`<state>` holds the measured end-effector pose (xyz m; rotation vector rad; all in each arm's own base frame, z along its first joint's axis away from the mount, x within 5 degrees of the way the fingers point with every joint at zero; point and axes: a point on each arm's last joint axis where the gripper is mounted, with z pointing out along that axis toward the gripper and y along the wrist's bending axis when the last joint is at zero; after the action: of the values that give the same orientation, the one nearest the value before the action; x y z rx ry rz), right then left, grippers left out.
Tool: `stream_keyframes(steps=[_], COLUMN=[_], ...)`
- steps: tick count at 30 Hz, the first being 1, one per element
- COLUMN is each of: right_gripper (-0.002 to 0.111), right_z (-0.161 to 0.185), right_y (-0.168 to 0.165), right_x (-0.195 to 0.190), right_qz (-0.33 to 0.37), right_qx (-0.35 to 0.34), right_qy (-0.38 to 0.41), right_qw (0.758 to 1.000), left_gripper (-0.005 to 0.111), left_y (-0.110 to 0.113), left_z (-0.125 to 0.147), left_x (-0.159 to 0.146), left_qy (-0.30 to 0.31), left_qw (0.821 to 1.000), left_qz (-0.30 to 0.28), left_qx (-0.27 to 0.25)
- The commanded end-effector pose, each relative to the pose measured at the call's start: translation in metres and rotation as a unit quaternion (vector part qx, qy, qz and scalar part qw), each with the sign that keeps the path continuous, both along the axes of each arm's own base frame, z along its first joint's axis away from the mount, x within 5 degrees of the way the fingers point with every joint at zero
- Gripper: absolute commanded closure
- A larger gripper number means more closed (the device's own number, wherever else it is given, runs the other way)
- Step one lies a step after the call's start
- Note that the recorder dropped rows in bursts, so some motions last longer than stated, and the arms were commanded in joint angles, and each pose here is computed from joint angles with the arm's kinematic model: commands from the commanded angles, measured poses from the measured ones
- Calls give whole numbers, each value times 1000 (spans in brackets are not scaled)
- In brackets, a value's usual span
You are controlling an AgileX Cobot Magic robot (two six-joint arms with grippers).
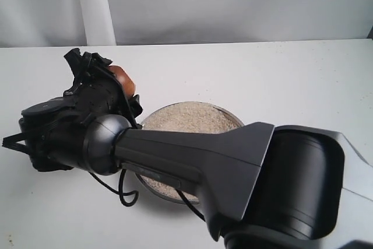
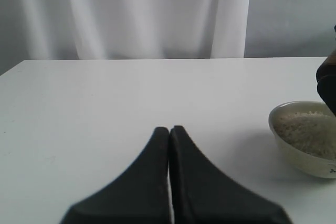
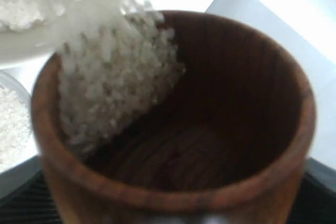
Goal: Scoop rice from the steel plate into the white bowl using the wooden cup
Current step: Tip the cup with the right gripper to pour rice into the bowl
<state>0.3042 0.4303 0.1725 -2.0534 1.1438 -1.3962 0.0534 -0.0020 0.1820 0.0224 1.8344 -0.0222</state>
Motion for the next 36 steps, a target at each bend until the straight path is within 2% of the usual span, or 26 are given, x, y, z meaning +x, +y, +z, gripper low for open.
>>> stream_keyframes(steps=[1,12,20,27,36], right_gripper=[108,108,108,108,108], right_z=[7,21,51,46,40], right_y=[3,4,3,-9,-6], right_x=[-1,-3,-11,-15,-14], right_qz=[12,20,25,31,48], right_qx=[-7,-14,30,-24,-17], right_qy=[-17,-47,-45,-49,-49], right_qw=[1000,999,998,998,997], left_gripper=[107,107,107,107,107], left_y=[0,0,0,0,0], left_z=[0,0,0,0,0], left_x=[0,0,0,0,0], left_qy=[-3,-3,-3,-3,-3], left_qw=[1000,1000,1000,1000,1000], left_qz=[-1,-1,-1,-1,-1], left_qx=[-2,-2,-2,-2,-2])
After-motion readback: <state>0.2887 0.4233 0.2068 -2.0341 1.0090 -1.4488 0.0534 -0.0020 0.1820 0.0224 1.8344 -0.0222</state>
